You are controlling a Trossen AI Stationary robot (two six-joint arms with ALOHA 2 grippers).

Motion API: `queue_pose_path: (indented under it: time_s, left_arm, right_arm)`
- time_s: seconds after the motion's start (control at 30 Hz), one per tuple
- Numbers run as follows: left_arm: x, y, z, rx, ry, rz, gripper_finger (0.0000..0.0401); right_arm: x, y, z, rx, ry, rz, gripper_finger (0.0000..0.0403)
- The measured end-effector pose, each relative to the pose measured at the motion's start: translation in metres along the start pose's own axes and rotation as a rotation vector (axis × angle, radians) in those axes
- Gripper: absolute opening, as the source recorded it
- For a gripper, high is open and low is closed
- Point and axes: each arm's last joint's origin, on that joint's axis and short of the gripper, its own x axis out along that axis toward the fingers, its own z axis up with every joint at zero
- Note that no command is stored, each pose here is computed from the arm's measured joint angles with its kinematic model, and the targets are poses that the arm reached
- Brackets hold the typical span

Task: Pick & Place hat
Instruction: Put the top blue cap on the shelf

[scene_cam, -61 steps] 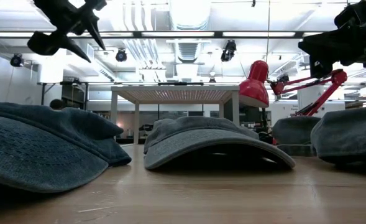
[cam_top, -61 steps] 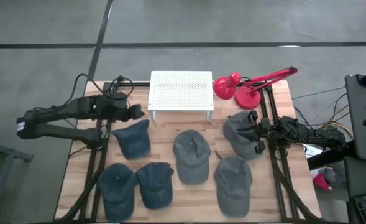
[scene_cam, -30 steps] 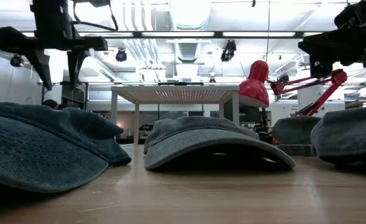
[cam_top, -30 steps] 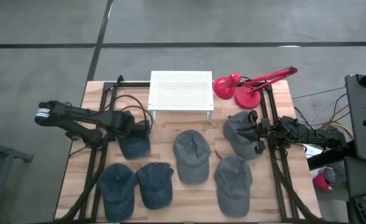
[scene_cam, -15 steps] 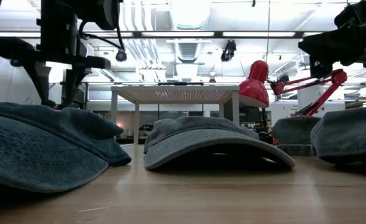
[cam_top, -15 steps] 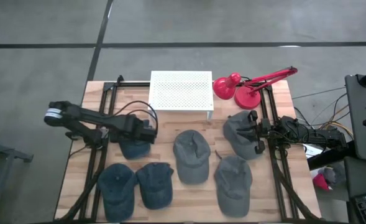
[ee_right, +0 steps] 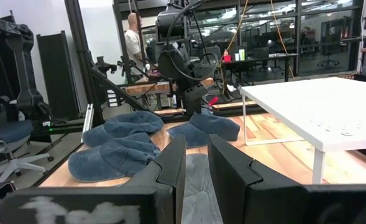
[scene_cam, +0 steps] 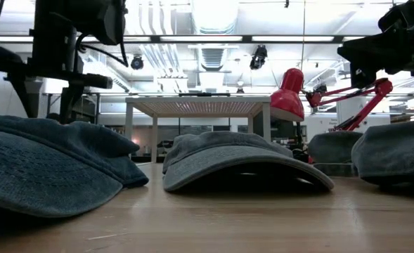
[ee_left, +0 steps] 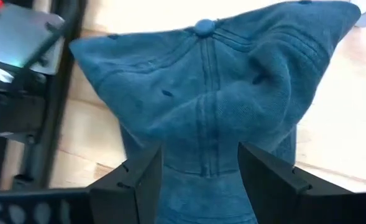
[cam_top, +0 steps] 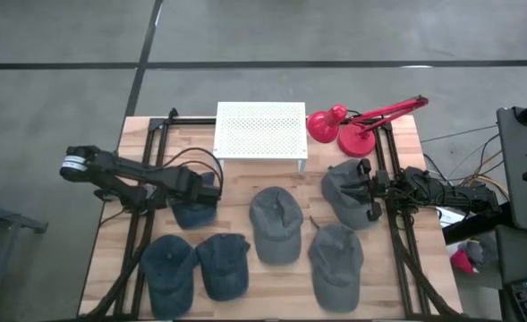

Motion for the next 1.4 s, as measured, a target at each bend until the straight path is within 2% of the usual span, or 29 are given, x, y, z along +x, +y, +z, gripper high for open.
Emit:
queue_pose_path:
  time_s: [0.13, 0.37, 0.8, 0.97, 1.13, 1.4]
  left_arm:
    - [0.005, -0.002, -0.002, -0.014, 0.011, -0.027, 0.0200]
    - [0.020, 0.004, -0.003, -0.046, 0.001, -0.003, 0.0200]
    - [0.068, 0.008, -0.012, -0.080, 0.036, -0.132, 0.0200]
    - [0.083, 0.015, -0.013, -0.081, 0.040, -0.142, 0.0196]
    - [0.089, 0.019, -0.013, -0.072, 0.042, -0.128, 0.0160]
    - [0.089, 0.017, -0.013, -0.054, 0.018, -0.156, 0.0041]
  right_arm:
    - [0.000, 0.000, 0.000, 0.000, 0.000, 0.000, 0.0063]
    - [0.000, 0.000, 0.000, 0.000, 0.000, 0.000, 0.0063]
    - [0.000, 0.000, 0.000, 0.000, 0.000, 0.000, 0.0063]
    - [0.000, 0.000, 0.000, 0.000, 0.000, 0.000, 0.0063]
    - [0.000, 0.000, 0.000, 0.000, 0.000, 0.000, 0.0063]
    - [0.000, 0.000, 0.000, 0.000, 0.000, 0.000, 0.0063]
